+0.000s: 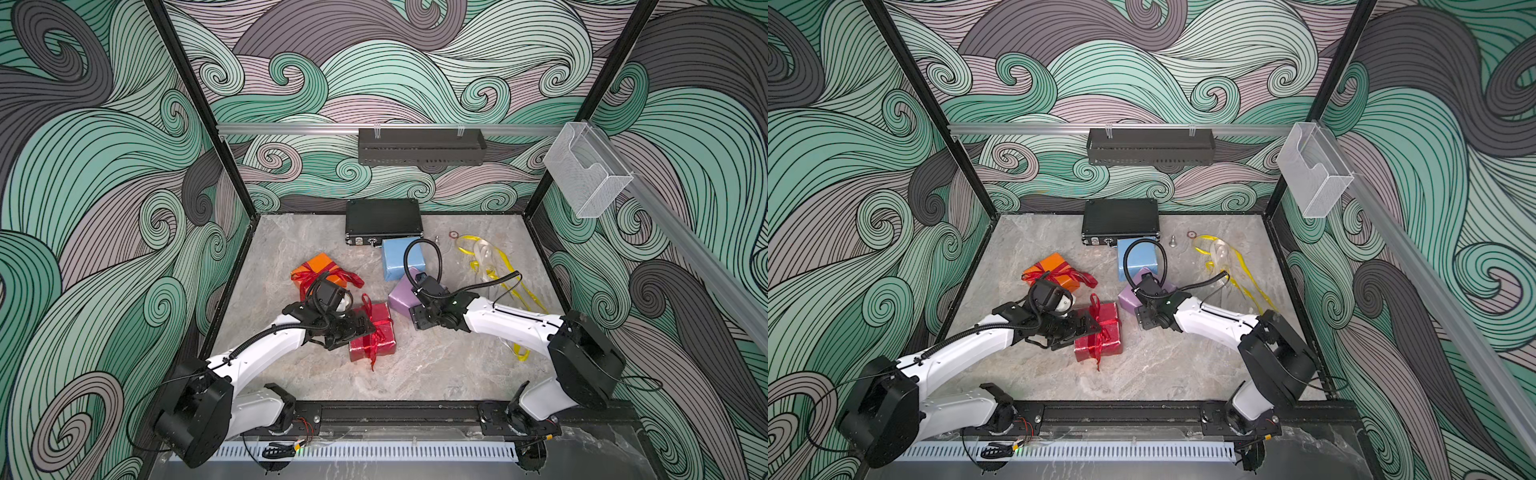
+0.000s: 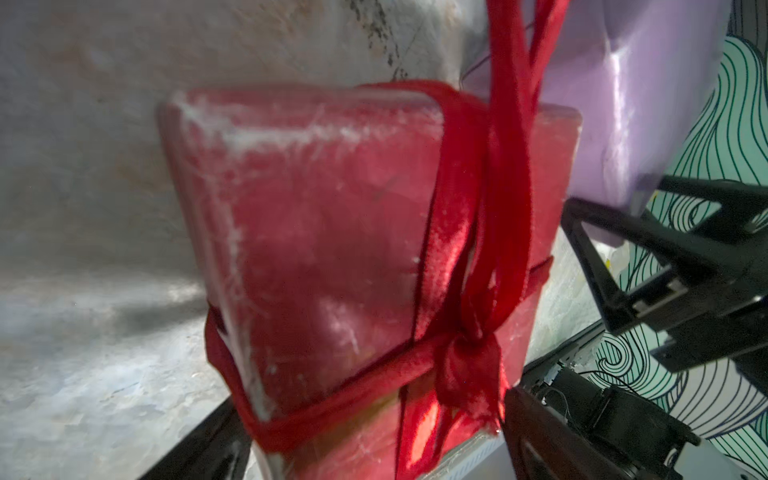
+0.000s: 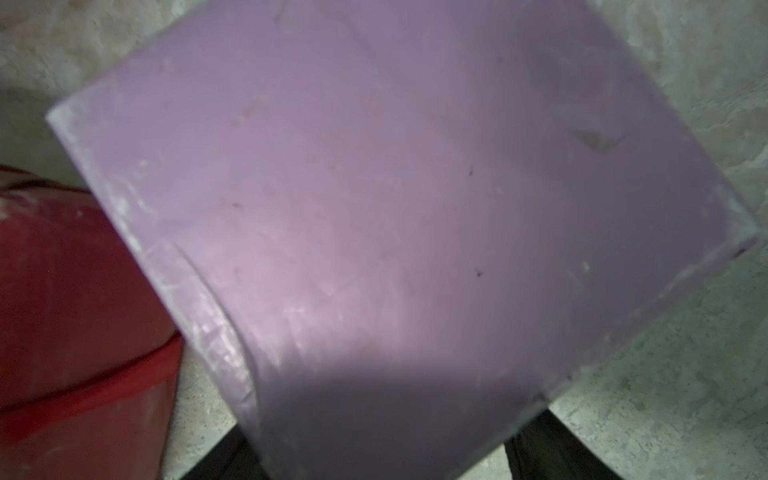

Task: Untie the ribbon bows on the gift boxes
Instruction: Move the gift box to the center of the board, then untie the ribbon from the gift box.

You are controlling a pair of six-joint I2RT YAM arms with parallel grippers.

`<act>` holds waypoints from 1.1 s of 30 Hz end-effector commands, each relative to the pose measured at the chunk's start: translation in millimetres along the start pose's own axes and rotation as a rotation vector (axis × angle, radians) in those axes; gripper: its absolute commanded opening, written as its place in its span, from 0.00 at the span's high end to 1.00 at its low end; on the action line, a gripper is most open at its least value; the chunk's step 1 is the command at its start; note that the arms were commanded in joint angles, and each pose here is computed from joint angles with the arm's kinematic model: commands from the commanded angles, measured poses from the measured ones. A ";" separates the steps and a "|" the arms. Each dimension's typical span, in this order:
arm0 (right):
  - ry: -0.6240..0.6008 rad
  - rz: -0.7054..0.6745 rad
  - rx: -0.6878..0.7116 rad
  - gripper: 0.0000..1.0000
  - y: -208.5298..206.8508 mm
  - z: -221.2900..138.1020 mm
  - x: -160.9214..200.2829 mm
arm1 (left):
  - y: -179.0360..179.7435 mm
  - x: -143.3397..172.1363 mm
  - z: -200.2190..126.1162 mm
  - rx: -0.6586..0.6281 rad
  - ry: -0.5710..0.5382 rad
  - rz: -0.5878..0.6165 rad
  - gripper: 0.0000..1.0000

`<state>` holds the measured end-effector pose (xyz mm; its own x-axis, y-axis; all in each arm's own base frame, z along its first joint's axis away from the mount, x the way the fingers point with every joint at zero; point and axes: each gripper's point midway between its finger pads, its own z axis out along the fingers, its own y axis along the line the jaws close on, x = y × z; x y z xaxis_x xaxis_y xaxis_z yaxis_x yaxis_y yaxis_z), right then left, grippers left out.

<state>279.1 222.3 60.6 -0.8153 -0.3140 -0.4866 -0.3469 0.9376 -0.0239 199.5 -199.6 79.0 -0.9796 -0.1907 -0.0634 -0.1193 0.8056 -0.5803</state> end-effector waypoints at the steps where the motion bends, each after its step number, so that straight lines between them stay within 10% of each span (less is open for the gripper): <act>1: -0.038 0.018 0.035 0.19 -14.5 -1.6 -6.6 | -27.5 -4.6 -9.3 0.061 -0.023 0.046 0.07; 14: -0.377 0.174 -0.195 0.18 -8.7 -63.8 -19.9 | -21.9 -10.9 -105.9 -0.371 -0.100 0.449 0.18; 19: -0.441 0.204 -0.301 0.23 1.8 -76.3 -21.9 | -39.5 14.7 -86.3 -0.313 -0.070 0.544 0.44; 33: -0.446 0.187 -0.435 0.40 25.6 -77.9 -21.6 | -58.9 29.1 0.2 -0.409 -0.111 0.524 0.35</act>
<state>249.9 235.1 128.6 -0.6559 0.0100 -0.7547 -0.4319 0.8150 0.3862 162.2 -241.4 103.5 -0.9119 0.3031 -0.2766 0.3432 0.9329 -0.1094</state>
